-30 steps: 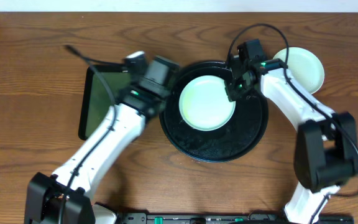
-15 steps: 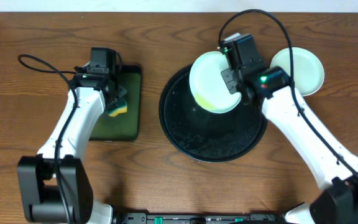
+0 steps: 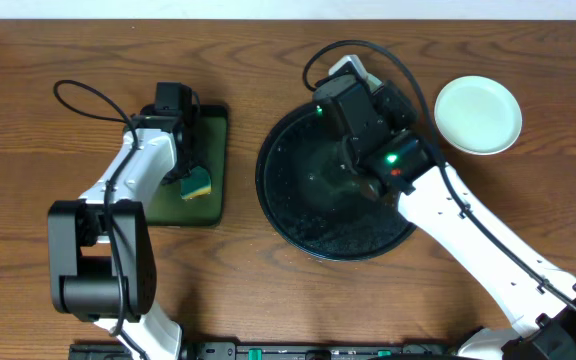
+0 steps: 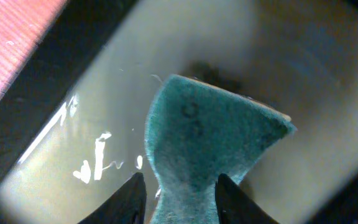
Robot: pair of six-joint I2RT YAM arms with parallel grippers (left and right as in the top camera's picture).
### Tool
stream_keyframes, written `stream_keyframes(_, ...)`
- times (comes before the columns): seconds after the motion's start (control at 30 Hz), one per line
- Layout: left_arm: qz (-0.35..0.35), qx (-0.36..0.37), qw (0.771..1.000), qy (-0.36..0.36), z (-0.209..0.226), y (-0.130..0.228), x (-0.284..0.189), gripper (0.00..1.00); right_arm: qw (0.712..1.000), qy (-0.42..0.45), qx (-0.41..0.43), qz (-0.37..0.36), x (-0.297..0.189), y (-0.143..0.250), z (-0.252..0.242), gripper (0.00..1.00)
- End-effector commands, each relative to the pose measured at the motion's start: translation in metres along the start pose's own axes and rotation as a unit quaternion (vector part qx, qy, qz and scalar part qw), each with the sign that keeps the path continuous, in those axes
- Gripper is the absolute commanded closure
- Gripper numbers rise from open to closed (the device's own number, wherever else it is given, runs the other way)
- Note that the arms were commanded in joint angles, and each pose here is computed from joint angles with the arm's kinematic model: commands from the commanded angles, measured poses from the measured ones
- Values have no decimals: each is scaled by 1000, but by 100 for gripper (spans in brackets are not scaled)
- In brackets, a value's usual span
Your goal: Clean dirty plates on tray and stack at the side
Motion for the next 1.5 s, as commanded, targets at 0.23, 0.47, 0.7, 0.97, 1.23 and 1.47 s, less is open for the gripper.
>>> stream_keyframes(0.23, -95, -25, 991, 96, 4, -33, -103, 40, 983, 148, -107, 19, -42, -23, -39, 99)
stream_keyframes(0.47, -125, -36, 982, 134, 12, -37, -140, 25, 986, 17, -151, -75, -37, -37, 9, 99)
stream_keyframes(0.7, -105, -29, 988, 109, 20, -29, -134, 23, 988, -144, 46, -40, 29, -10, 36, 99)
stream_keyframes(0.97, -105, -29, 988, 108, 20, -29, -134, 22, 875, -417, 213, -122, 71, 23, 27, 99)
stream_keyframes(1.23, -104, -29, 988, 108, 20, -28, -134, 22, 833, -468, 279, -95, 102, 67, 18, 99)
stream_keyframes(1.47, -104, -29, 988, 108, 20, -28, -134, 22, 845, -451, 284, -33, 122, 80, 36, 99)
Point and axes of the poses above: each gripper's point midway between its finger pads, its own x axis out along the fingers, its own z axis along the line the jaws close on, y = z × x, the point moved 5 cm from there along -x, back along the fingers, and after that the axes turned 13 degrees about -x, right-handed, at the moved point
